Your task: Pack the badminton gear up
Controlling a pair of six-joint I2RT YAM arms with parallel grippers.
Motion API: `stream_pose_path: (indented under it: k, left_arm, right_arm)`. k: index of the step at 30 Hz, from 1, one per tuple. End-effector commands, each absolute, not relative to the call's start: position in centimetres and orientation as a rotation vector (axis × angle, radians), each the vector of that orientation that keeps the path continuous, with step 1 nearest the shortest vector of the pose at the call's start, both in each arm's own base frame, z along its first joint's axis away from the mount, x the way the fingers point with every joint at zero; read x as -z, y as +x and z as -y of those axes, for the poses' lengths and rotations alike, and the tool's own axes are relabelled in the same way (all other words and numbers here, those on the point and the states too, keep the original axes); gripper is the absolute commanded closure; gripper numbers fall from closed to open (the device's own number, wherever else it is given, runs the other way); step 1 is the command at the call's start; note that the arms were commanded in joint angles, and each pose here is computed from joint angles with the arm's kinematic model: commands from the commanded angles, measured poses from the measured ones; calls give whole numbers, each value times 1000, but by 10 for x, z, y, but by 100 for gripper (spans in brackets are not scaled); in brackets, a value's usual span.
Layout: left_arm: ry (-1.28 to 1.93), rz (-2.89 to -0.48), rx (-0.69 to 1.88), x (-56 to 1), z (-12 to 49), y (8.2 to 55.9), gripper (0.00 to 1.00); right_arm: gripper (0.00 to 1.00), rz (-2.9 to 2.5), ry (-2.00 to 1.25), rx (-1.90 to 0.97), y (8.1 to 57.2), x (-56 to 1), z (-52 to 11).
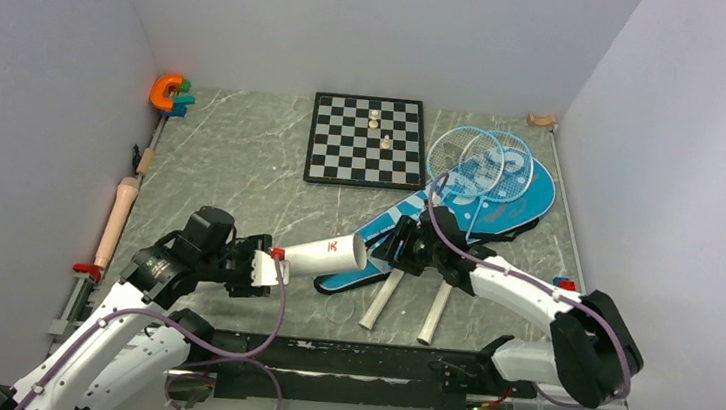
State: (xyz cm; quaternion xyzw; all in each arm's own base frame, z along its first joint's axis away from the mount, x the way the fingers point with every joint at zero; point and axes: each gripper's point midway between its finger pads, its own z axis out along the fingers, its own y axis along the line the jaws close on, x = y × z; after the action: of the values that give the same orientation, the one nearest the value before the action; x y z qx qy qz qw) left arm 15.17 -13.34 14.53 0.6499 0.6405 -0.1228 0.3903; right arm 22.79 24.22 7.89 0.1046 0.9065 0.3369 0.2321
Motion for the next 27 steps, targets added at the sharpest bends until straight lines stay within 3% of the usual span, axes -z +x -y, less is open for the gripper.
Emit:
stream_pose_path:
  k: [1, 9, 27]
  left_arm:
    - [1639, -1534, 302, -165, 140, 157, 46]
    - [1645, -1546, 305, -161, 139, 155, 47]
    - [1671, -1539, 292, -155, 138, 157, 47]
  right_arm:
    - [49, -2415, 299, -1025, 246, -85, -259]
    - [100, -2375, 302, -1011, 248, -107, -254]
    - [100, -2135, -100, -1233, 150, -295, -216]
